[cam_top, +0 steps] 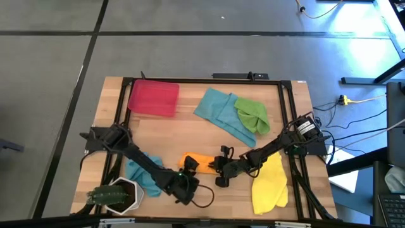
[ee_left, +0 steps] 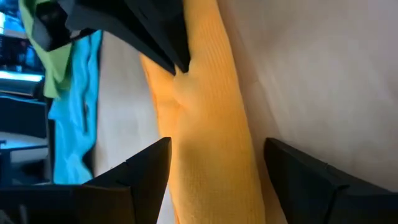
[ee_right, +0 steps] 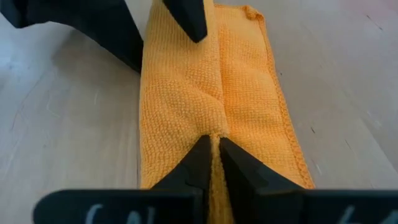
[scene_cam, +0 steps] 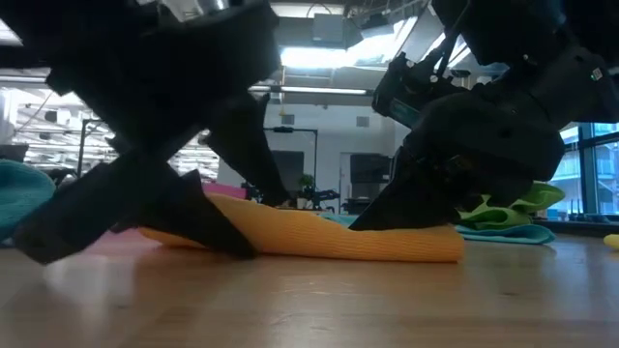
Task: Roll microfiber towels into tight, uniform cylinder then place into a basket
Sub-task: Roll the orange microfiber towel
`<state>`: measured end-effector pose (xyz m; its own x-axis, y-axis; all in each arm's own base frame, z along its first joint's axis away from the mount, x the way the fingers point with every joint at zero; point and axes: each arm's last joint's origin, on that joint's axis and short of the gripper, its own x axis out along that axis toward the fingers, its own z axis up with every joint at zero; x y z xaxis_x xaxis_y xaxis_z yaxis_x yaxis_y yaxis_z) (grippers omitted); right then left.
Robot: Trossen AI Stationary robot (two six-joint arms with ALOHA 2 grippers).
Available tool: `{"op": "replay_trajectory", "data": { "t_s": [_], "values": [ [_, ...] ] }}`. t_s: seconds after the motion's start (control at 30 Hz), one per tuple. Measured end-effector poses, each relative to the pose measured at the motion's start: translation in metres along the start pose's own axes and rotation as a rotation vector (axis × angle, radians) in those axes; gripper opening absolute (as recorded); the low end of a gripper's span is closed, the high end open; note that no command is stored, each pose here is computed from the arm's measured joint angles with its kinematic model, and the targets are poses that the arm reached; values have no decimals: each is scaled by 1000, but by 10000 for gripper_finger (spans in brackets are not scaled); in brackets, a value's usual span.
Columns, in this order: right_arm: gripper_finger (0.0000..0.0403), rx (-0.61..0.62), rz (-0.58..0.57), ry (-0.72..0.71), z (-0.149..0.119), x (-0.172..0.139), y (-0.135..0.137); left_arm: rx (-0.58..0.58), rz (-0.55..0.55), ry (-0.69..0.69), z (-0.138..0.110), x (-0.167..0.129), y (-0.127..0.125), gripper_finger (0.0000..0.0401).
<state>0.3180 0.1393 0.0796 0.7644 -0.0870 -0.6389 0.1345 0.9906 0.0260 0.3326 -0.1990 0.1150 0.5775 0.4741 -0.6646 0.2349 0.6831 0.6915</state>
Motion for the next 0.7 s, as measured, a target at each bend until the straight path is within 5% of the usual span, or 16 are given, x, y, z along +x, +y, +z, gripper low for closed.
{"op": "replay_trajectory", "data": {
  "t_s": [0.2, 0.7],
  "values": [
    [35, 1, 1, 0, 0, 0, 0, 24, -64, 30, -2, 7, 3, 218],
    [35, 0, 11, -18, 2, 0, 1, 36, -83, 61, -7, 13, 3, 9]
  ]
}}
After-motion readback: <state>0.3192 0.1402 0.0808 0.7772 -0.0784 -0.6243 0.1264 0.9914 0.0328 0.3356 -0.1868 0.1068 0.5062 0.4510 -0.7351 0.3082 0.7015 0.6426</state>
